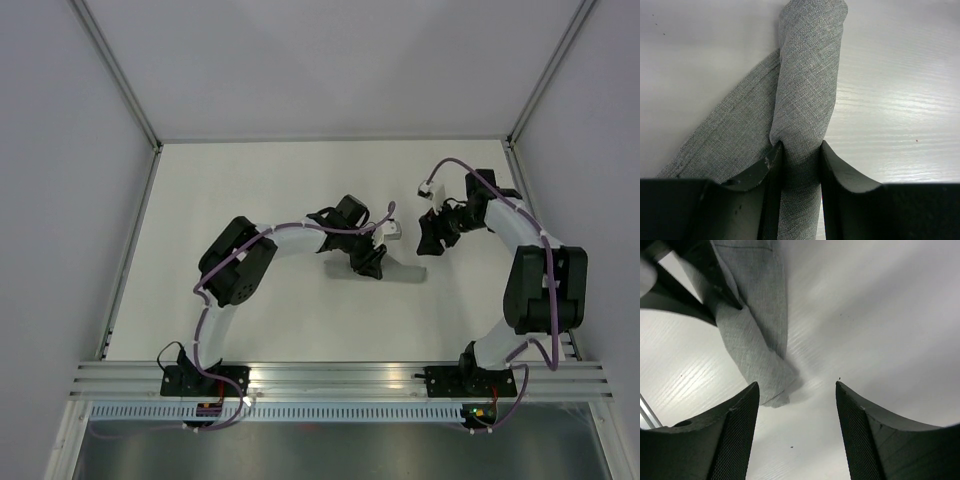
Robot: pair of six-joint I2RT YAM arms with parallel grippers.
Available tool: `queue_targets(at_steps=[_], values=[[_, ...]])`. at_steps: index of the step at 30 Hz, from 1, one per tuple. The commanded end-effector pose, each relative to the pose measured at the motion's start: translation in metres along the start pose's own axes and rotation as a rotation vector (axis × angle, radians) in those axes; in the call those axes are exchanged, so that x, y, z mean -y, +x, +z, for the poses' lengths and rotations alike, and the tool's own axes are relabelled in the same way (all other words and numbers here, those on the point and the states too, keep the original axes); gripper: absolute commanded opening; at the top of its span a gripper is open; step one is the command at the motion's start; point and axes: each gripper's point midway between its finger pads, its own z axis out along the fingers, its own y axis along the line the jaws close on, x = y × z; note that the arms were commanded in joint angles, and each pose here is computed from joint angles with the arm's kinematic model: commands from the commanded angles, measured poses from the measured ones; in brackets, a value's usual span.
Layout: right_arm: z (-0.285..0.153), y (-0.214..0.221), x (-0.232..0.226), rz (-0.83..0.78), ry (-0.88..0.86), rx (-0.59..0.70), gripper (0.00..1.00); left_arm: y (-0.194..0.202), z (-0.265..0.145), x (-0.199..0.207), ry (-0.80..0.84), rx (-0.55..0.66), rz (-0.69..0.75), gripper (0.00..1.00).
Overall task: Fold the napkin, place the utensils inside, and roll it up
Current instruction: Roll the napkin with the utensil
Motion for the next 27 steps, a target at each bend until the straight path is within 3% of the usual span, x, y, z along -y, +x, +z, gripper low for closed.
queue_targets(at_steps=[1,8,21,27], values=[[-0.011,-0.013,-0.001,-0.142,0.091,0.109,0.68,0.061,0.002,0.029,0.136,-0.17,-0.274,0.22],[-0.029,-0.007,-0.027,-0.384,0.231,0.205,0.76,0.064,0.005,0.025,0.179,-0.203,-0.358,0.28],[0.041,0.015,-0.068,-0.735,0.373,0.085,0.76,0.054,0.012,0.014,0.215,-0.202,-0.453,0.31],[0.059,0.013,-0.07,-0.786,0.393,0.054,0.76,0.053,0.013,0.013,0.224,-0.2,-0.468,0.33]])
